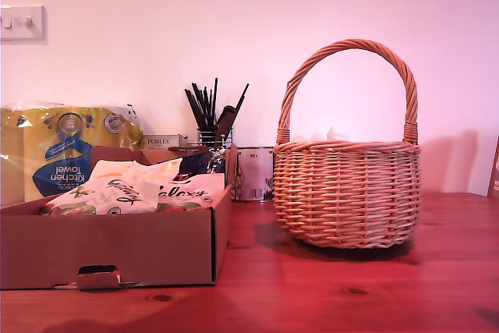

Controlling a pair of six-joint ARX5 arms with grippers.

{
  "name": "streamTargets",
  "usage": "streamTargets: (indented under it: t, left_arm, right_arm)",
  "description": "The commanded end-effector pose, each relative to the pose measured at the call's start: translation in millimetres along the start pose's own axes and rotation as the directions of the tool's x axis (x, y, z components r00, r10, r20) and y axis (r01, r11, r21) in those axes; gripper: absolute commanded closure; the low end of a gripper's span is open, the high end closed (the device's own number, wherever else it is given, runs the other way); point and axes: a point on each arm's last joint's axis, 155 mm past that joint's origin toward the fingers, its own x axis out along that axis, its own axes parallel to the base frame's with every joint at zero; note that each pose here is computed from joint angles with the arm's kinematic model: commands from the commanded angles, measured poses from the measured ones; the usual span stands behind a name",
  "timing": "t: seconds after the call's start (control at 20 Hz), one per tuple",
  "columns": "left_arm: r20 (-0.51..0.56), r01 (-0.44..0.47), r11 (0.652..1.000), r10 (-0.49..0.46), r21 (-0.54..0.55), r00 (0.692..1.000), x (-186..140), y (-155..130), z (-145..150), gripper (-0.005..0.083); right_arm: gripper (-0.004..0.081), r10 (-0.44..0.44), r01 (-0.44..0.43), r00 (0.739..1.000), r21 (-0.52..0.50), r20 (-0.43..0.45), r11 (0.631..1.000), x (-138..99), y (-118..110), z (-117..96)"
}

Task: Move the bags of Easter eggs from the cardboard box on the left into the woven basket on the right side.

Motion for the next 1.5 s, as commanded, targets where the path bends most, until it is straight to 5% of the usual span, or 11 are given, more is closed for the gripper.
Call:
streamTargets:
  t: [0.0,0.65,0.85,0.95,1.1,1.25,1.35,1.45]
  left_arm:
    - [-0.042,0.115,0.991,-0.117,-0.066,0.992,-14,-24,-19,0.0797]
    - [-0.041,0.139,0.988,-0.142,-0.067,0.989,-14,-28,-19,0.0797]
    - [-0.007,0.217,0.976,-0.217,0.023,0.976,-14,-42,-9,0.0797]
    - [-0.028,0.287,0.948,-0.286,0.14,0.958,-11,-54,-8,0.0797]
    - [-0.103,0.374,0.832,-0.365,0.411,0.925,3,-68,-13,0.0797]
    - [-0.204,0.423,0.741,-0.373,0.521,0.905,32,-66,-22,0.0797]
    - [-0.258,0.455,0.699,-0.375,0.552,0.89,56,-63,-25,0.0671]
    - [-0.278,0.433,0.704,-0.332,0.562,0.901,87,-52,-20,0.027]
  right_arm:
    - [0.0783,-0.006,0.008,0.991,-0.011,0.133,1.0,-23,1,15]
    - [0.0783,0.003,0.0,0.981,-0.016,0.194,1.0,-18,2,36]
    - [0.0783,0.145,-0.142,0.98,-0.029,0.135,0.989,-3,26,32]
    - [0.0783,0.238,-0.237,0.967,-0.026,0.085,0.971,6,43,25]
    - [0.0783,0.307,-0.306,0.951,-0.03,0.036,0.952,16,56,17]
    - [0.0783,0.329,-0.328,0.944,-0.078,0.01,0.942,22,62,13]
    - [0.0783,0.335,-0.335,0.942,-0.075,-0.006,0.939,26,64,11]
    - [0.0783,0.337,-0.338,0.941,-0.068,-0.023,0.939,29,64,8]
